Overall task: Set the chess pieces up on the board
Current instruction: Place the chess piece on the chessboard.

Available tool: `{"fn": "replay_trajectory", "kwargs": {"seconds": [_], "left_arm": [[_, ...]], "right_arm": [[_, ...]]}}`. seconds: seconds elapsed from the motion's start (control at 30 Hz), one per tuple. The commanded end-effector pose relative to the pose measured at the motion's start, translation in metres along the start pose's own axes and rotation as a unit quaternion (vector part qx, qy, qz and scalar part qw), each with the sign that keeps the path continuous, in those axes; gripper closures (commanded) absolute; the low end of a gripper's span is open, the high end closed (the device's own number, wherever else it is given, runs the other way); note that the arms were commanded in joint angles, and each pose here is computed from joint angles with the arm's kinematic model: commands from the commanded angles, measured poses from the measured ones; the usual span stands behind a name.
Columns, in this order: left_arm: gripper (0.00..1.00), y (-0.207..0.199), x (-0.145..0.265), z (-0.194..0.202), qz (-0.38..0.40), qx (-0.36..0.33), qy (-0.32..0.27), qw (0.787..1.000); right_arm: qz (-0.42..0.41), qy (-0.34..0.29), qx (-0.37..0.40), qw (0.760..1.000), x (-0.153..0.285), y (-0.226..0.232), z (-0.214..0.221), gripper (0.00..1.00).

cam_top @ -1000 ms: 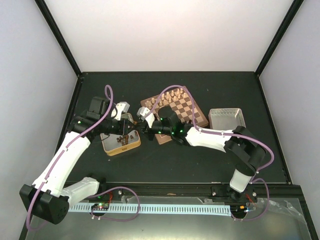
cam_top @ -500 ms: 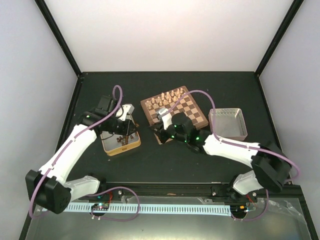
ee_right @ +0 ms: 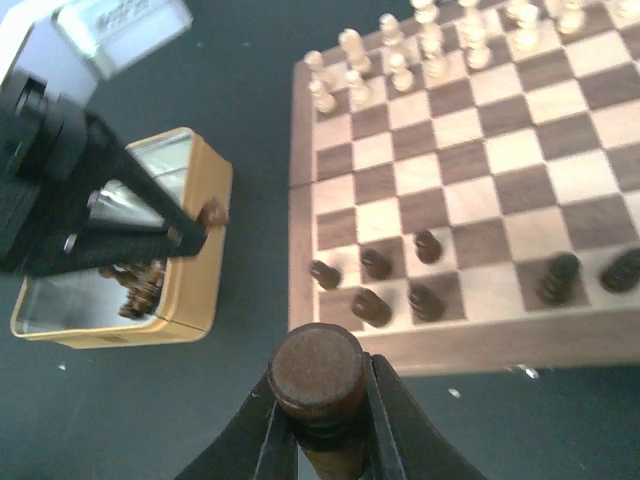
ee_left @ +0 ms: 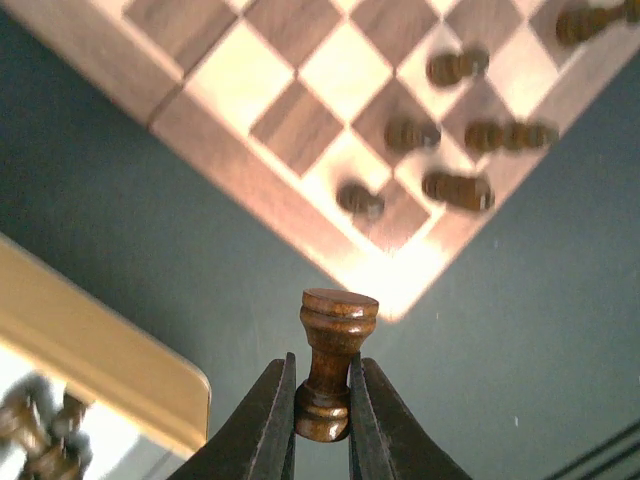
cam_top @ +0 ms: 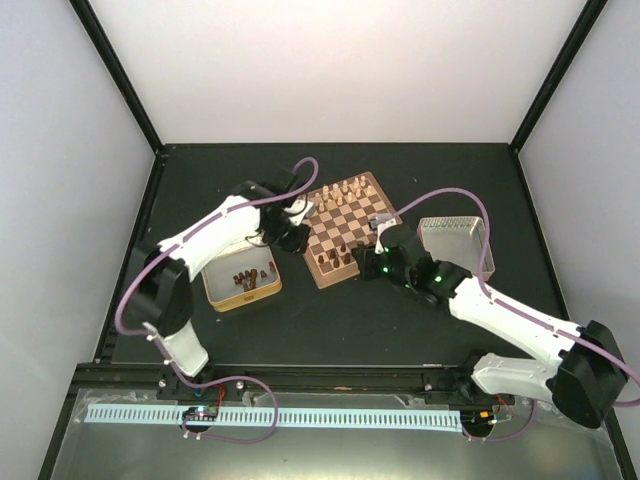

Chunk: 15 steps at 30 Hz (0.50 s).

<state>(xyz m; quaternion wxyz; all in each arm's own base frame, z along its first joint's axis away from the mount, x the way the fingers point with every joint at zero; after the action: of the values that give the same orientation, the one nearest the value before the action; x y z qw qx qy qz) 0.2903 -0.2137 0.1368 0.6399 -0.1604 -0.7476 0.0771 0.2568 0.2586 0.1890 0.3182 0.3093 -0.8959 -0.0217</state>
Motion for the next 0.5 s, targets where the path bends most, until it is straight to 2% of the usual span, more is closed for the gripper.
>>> {"fn": "replay_trajectory", "kwargs": {"seconds": [0.0, 0.27, 0.47], "left_arm": [[0.91, -0.009, -0.012, -0.031, -0.029, -0.006, 0.008, 1.000], [0.86, -0.011, -0.051, -0.052, -0.060, -0.002, 0.061, 0.996], [0.83, -0.008, -0.061, -0.054, -0.068, -0.003, 0.073, 0.995]], "right_arm": [[0.043, 0.020, -0.018, 0.999, 0.013, -0.023, 0.021, 0.99], [0.040, 0.020, -0.021, 0.999, 0.013, -0.027, 0.029, 0.99], [0.035, 0.027, -0.013, 0.999, 0.005, -0.025, 0.031, 0.99]]}}
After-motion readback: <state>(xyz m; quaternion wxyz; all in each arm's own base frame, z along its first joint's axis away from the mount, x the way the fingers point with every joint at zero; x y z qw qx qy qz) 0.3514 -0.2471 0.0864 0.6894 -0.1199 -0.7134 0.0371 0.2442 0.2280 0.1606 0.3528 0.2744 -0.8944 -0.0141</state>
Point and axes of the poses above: each gripper's point midway between its finger pads, its own x axis back along the fingers, its own y axis along the line the jaws close on, z = x × y, the point moved 1 cm from there along x, back along the fingers, and after that the axes turned 13 degrees about x, right-handed, at the moved point
